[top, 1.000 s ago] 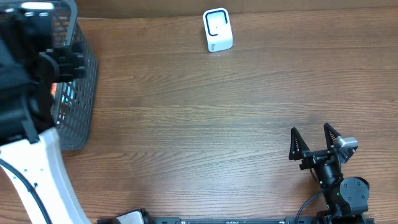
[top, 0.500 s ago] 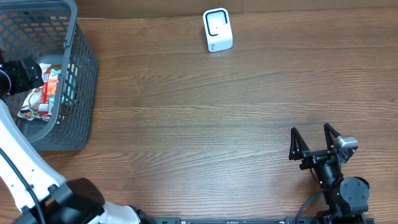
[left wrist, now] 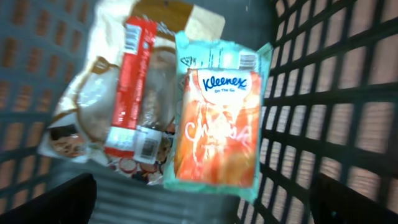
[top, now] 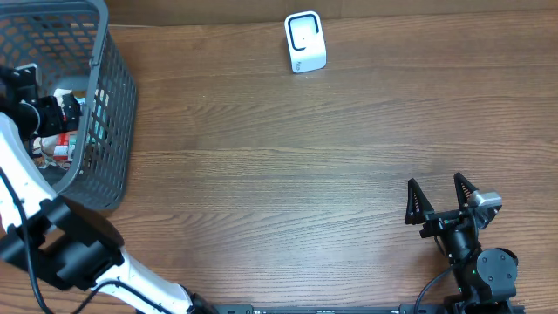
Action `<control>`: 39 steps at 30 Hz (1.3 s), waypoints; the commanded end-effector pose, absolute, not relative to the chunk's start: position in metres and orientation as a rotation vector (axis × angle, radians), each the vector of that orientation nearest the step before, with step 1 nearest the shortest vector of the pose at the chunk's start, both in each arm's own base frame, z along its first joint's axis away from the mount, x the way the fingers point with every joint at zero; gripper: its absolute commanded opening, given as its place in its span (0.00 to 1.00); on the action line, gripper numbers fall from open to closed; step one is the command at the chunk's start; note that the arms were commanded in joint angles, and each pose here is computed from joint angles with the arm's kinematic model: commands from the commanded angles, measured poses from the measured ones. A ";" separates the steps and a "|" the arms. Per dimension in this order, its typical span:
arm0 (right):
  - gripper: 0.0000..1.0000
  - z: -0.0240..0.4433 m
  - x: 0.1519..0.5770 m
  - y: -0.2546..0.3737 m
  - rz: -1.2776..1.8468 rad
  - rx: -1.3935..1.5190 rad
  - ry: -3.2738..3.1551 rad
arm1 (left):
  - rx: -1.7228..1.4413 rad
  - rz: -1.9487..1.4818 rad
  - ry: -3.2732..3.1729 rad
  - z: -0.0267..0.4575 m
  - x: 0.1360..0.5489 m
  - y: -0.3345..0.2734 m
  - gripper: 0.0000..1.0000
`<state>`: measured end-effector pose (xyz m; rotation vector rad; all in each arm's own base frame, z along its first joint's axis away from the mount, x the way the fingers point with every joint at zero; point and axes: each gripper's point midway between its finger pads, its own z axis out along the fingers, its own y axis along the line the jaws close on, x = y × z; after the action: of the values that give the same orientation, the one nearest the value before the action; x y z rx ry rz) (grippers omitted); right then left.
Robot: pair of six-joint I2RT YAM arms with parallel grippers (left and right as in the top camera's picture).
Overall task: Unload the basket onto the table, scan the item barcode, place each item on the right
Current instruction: 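Reach the left gripper into the grey basket toward the packs, then grasp the Kleenex pack and green wipes pack with the left gripper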
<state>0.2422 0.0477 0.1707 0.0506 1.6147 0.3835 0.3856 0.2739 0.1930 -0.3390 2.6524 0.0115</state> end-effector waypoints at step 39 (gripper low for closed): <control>1.00 0.167 0.243 0.046 0.377 0.062 1.620 | -0.327 -0.104 2.777 0.099 0.416 0.271 0.98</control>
<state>0.2422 0.0477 0.1708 0.0506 1.6143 0.3835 0.4157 0.2663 0.1045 -0.2803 2.7528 -0.1613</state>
